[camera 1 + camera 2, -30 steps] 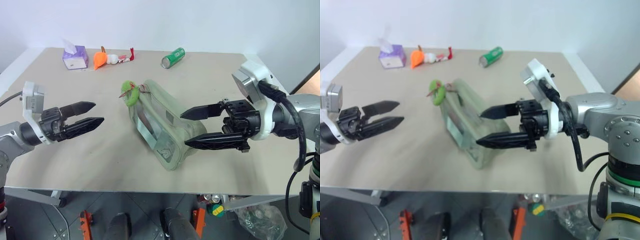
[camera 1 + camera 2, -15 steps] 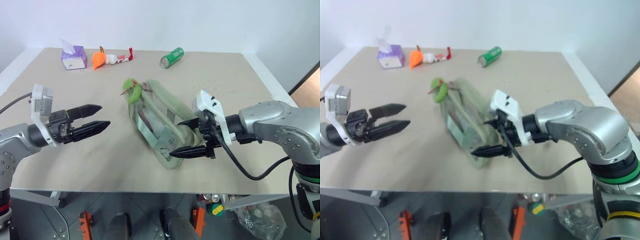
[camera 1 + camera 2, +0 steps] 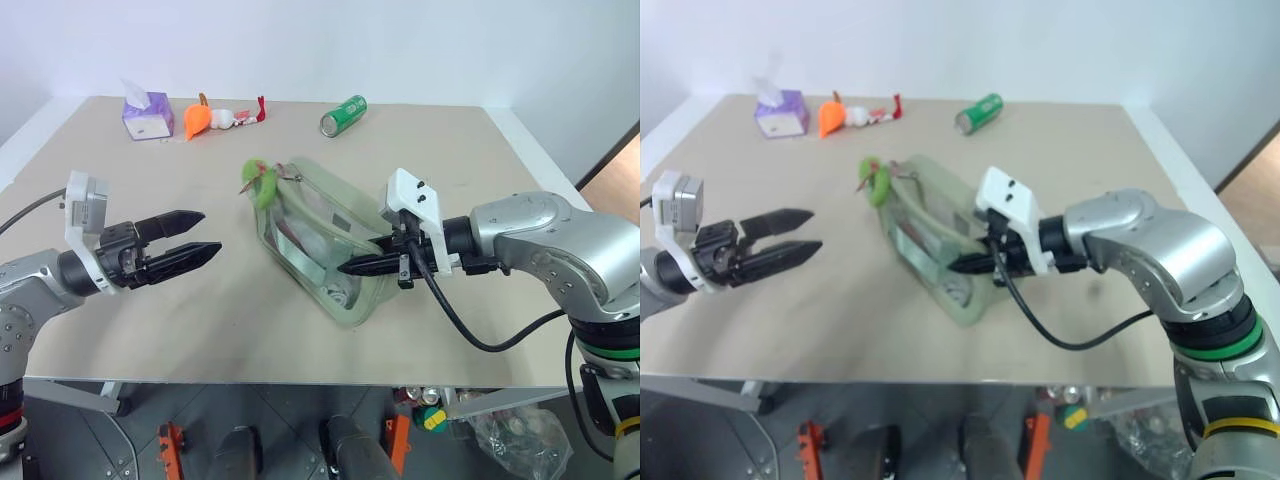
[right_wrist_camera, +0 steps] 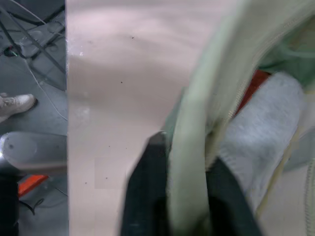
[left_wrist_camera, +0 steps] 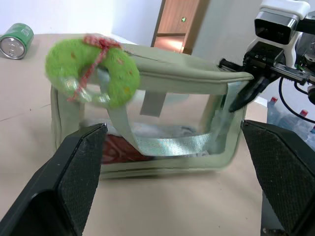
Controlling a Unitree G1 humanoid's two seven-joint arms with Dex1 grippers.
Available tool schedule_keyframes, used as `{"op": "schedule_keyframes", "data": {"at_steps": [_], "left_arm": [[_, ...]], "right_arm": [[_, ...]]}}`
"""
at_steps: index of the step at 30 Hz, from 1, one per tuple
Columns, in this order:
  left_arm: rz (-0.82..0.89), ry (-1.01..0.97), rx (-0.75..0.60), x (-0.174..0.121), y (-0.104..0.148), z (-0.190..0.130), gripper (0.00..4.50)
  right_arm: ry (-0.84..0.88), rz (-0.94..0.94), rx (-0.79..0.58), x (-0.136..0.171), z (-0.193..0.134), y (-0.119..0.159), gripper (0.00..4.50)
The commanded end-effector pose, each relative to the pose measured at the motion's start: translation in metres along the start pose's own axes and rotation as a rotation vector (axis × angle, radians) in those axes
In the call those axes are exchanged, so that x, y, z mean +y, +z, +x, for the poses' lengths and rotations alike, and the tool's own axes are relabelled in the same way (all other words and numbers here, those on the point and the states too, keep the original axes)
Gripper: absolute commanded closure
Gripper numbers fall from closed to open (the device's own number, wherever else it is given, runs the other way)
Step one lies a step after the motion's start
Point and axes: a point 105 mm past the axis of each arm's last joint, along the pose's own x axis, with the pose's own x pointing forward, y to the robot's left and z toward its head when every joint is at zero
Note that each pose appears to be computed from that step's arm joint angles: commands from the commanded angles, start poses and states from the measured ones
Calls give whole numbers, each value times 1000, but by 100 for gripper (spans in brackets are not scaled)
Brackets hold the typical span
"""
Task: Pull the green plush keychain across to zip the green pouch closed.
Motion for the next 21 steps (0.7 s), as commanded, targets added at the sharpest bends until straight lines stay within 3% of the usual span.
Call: {"op": "schedule_keyframes", "data": {"at_steps": [1, 6, 9, 13, 21], "left_arm": [[36, 9, -33, -1, 9, -3, 0], [25, 27, -61, 3, 11, -5, 0], [9, 37, -103, 6, 16, -8, 0], [-19, 60, -171, 13, 26, -13, 0], [-60, 94, -231, 17, 36, -22, 0]], "right_arm": [[19, -71, 9, 4, -3, 2, 440], [-46, -238, 7, -8, -7, 4, 440], [-136, -385, -80, -28, -12, 16, 440], [-20, -460, -145, -20, -20, 13, 440], [160, -424, -154, -11, -29, 5, 440]]}}
